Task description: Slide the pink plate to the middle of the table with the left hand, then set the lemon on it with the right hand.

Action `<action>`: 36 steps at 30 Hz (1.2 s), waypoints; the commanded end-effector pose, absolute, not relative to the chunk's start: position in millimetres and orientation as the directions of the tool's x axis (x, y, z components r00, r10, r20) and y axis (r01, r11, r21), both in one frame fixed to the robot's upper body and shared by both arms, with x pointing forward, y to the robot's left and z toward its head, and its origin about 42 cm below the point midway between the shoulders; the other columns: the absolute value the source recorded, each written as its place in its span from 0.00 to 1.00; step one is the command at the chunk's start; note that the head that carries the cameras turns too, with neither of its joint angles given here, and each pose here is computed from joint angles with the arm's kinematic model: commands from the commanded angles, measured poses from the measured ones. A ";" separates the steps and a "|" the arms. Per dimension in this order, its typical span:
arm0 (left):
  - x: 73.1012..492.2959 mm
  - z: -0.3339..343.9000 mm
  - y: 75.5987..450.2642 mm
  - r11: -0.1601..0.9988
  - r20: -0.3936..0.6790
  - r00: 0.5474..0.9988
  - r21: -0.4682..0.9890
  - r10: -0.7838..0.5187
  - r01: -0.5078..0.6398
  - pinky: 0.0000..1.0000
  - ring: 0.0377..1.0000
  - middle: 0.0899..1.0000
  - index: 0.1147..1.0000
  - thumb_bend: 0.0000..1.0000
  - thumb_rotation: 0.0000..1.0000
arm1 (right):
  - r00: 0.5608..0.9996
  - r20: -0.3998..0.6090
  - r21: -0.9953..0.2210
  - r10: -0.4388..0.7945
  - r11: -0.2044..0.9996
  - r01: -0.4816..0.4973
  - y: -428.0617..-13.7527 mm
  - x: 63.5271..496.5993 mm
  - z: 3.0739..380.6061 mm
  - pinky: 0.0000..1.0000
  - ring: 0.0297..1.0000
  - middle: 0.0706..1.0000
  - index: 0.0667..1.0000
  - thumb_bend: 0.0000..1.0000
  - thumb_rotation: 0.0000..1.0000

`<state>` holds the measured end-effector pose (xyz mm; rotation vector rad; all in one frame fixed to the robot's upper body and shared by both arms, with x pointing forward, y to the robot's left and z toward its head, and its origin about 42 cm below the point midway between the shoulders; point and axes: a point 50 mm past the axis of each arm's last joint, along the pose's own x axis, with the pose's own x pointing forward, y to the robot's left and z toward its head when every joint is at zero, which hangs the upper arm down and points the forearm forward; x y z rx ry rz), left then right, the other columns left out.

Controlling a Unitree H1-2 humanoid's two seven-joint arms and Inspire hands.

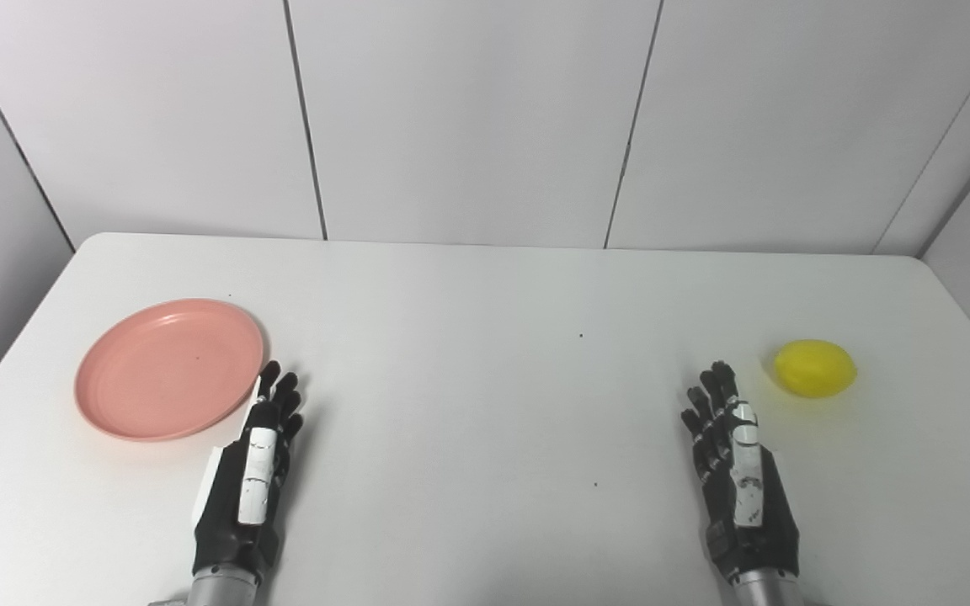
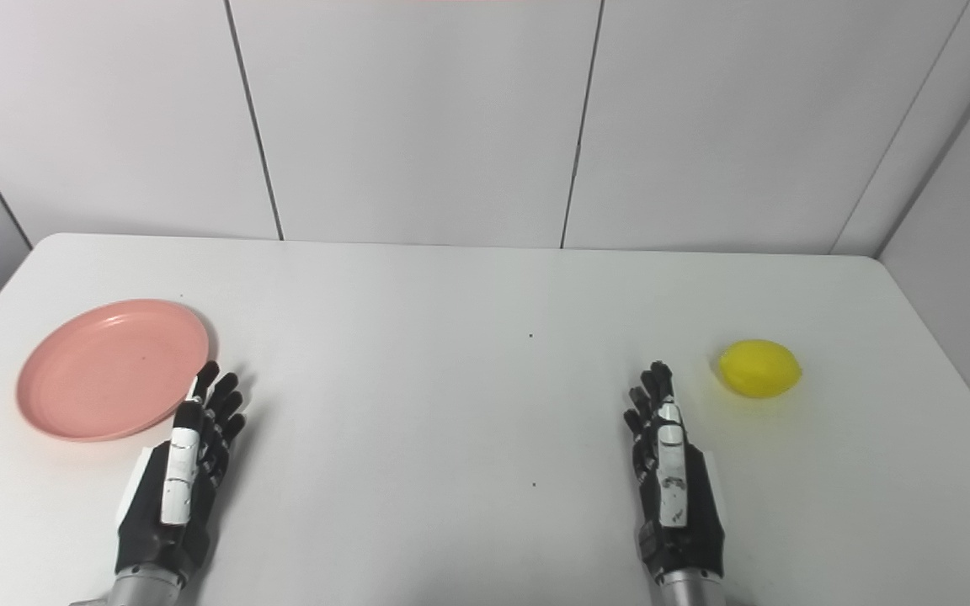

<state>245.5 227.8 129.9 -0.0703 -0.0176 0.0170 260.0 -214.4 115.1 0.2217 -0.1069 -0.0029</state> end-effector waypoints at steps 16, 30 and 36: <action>232.1 126.9 234.4 0.998 0.004 1.000 -0.054 0.015 -0.015 1.00 0.99 0.98 1.00 0.76 0.95 | 0.998 0.065 0.239 -0.003 0.971 -0.012 -210.1 254.1 106.8 1.00 0.99 0.99 0.98 0.71 0.98; 232.5 123.9 231.1 0.998 0.004 1.000 -0.061 0.021 -0.020 1.00 0.99 0.97 1.00 0.75 0.94 | 0.998 0.067 0.239 0.000 0.971 -0.017 -213.1 254.2 104.0 1.00 0.99 1.00 0.98 0.70 0.97; 233.4 118.9 219.1 0.996 -0.007 1.000 -0.080 0.024 -0.025 1.00 0.98 0.96 0.99 0.78 0.91 | 0.998 0.065 0.234 0.013 0.972 -0.028 -226.1 253.9 99.3 1.00 1.00 1.00 1.00 0.72 0.98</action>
